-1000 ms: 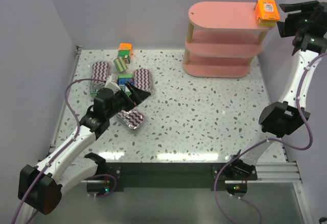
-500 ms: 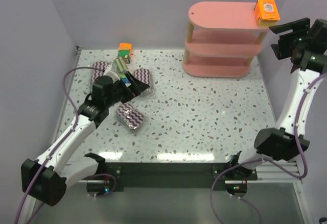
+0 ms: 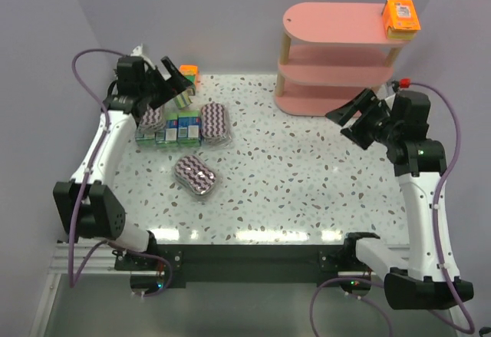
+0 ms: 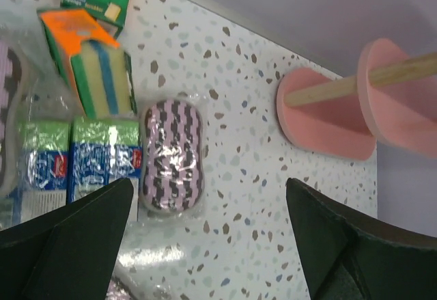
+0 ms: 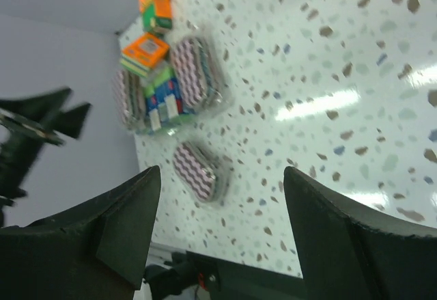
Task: Place and organize the cleaning sponges onto the shelf
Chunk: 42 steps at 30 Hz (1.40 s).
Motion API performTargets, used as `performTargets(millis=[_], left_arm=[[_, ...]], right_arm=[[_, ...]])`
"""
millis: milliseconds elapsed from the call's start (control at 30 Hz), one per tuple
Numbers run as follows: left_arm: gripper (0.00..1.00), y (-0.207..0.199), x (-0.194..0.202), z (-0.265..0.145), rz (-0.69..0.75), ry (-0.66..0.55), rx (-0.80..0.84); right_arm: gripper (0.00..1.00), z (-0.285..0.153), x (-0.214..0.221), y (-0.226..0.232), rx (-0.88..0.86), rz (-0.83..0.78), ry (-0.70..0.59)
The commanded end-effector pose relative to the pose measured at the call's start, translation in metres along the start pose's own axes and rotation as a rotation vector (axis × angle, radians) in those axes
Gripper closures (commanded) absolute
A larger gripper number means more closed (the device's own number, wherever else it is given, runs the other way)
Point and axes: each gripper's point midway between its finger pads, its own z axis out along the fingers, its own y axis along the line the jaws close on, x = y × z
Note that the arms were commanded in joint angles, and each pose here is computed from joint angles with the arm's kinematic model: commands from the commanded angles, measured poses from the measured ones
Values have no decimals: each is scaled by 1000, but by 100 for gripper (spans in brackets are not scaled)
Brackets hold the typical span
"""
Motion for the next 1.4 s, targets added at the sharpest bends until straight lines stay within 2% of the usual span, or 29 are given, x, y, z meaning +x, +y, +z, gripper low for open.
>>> performTargets(millis=[0,33,100,133,200,233,300,333,633,733,833,1033,1133,1167,1233,1267,1333,1367], left_arm=[[0,3,-26,37,125,26,-40],[0,-2,-43,40,141,10,-65],[0,22,-37,71,158,70,-153],[0,22,-50,73,173,52,-195],[0,37,-38,94,222,109,-270],[0,33,-55,95,255,58,-311],[0,39,-40,110,330,111,-372],[0,35,-55,110,352,69,-405],[0,76,-27,132,393,157,-547],[0,78,-23,130,402,141,-577],[0,80,-23,129,409,128,-580],[0,99,2,146,409,204,-591],[10,97,7,153,400,197,-545],[24,91,3,152,404,178,-522],[42,86,0,156,404,150,-488],[57,86,-3,156,400,139,-484],[66,84,-6,158,391,134,-459],[75,84,-8,157,384,131,-455]], right_arm=[[24,1,39,-34,67,-66,123],[24,-3,46,-41,83,-78,140],[23,-5,53,-50,112,-83,155],[23,-8,56,-53,119,-90,160],[22,-9,56,-55,128,-95,158],[22,-10,57,-55,126,-98,160],[21,-8,56,-57,137,-97,163],[21,-7,57,-58,138,-96,167],[20,3,55,-60,149,-93,184],[20,8,56,-62,153,-87,200],[20,13,57,-64,154,-83,212],[20,18,56,-64,151,-82,219],[21,20,56,-63,147,-83,218],[21,21,56,-64,148,-81,219],[21,21,57,-64,146,-80,222],[21,22,57,-64,144,-80,222],[21,21,57,-64,139,-82,219],[21,21,56,-63,137,-83,217]])
